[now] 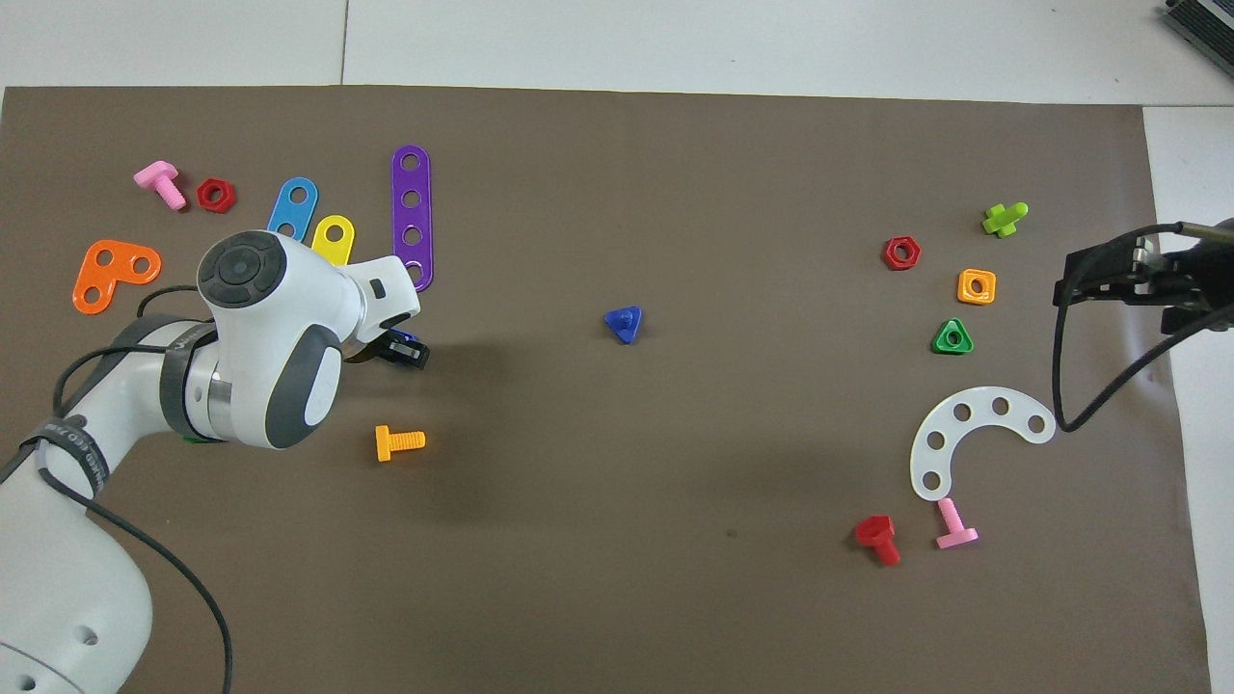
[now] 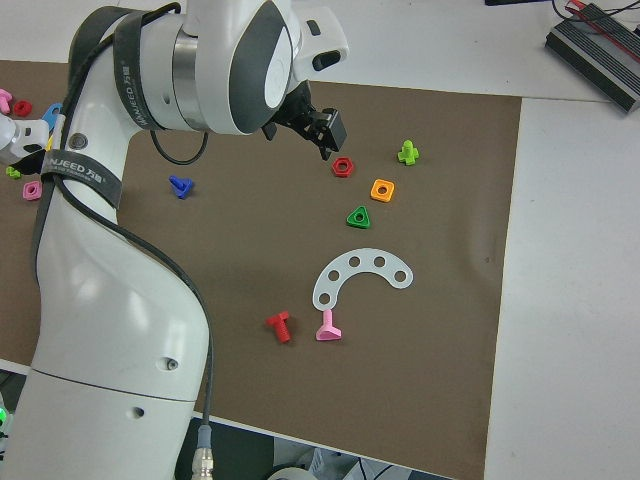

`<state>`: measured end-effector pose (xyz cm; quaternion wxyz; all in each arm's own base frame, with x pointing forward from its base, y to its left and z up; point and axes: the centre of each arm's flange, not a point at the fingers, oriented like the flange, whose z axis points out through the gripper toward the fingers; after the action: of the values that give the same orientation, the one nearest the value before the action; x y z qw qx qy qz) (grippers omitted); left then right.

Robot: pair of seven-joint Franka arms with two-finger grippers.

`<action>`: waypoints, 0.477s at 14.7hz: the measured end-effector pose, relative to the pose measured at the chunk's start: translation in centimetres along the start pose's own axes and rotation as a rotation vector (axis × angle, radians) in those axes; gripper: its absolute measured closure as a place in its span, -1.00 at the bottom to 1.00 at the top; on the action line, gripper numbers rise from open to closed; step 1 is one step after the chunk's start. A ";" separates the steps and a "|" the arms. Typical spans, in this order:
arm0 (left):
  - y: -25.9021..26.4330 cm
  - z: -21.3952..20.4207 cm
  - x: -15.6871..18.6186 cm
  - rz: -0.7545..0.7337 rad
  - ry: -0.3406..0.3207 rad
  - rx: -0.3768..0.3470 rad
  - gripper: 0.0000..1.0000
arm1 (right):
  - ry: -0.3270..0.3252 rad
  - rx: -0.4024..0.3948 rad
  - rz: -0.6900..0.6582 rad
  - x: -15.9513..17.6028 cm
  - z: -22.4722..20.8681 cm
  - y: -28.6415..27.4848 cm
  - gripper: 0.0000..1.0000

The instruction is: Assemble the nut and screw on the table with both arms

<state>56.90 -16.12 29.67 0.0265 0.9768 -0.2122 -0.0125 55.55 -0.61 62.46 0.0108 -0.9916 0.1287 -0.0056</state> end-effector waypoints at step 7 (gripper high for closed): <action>0.0 0.0 0.0 0.002 0.004 0.001 0.06 | -0.026 -0.006 -0.016 0.0 0.2 1.6 -1.00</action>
<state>56.92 -16.14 29.70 0.0266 0.9766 -0.2131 -0.0104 55.19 -2.16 62.18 0.0097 -0.9926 0.1208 0.0075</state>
